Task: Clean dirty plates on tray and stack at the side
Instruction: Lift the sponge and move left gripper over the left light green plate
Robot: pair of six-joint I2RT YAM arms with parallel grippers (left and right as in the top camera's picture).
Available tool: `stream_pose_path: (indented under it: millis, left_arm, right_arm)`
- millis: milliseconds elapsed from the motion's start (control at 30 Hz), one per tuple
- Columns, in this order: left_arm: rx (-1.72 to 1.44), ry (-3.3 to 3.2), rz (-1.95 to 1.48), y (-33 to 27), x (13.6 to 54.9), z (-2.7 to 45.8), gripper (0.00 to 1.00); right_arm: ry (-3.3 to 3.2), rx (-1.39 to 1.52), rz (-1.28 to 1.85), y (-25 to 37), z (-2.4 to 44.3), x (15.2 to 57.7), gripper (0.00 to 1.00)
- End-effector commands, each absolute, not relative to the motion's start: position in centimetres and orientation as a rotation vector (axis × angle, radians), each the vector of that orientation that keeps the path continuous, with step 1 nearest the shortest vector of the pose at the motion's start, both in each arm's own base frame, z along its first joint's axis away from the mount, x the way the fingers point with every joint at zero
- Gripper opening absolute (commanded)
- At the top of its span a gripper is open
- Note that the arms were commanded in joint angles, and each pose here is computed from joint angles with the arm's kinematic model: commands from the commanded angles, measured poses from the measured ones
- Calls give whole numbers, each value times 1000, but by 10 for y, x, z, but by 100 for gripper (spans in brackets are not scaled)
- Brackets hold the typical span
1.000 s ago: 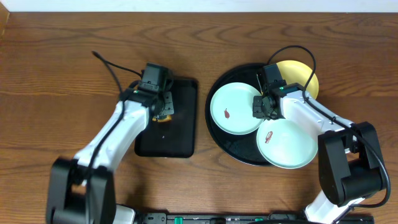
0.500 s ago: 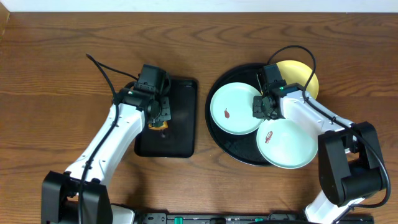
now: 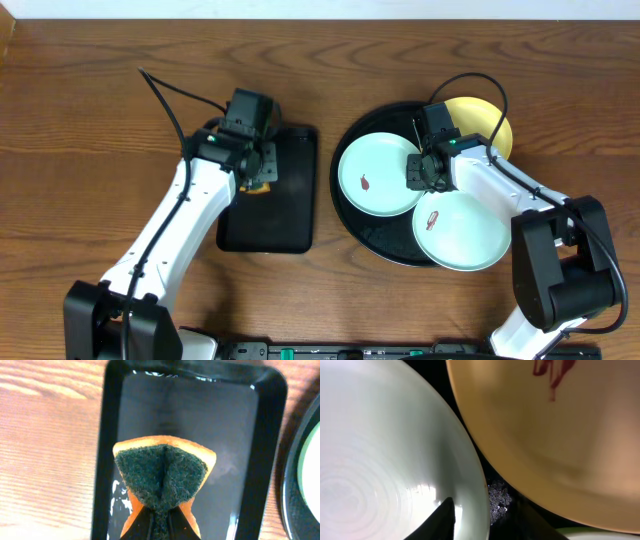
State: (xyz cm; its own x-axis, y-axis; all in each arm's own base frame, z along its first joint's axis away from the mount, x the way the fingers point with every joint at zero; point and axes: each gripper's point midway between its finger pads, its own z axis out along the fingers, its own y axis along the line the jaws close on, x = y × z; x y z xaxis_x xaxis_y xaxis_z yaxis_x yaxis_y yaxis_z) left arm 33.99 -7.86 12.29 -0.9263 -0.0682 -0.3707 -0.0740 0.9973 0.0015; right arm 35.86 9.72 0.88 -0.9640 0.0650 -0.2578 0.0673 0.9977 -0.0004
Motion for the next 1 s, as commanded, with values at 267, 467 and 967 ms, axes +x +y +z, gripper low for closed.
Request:
stream_pose_path:
  millis: [267,467,967]
  left_arm:
    - [-27,2670,-230,-118,367,173,8]
    - [55,2654,-257,-149,379,159,7]
    - [387,2563,-350,-275,381,111,7]
  right_arm:
    - [2892,32,-32,100,4,355,7]
    - [2893,31,-23,101,4,355,1]
    - [2896,35,-14,102,4,354,1]
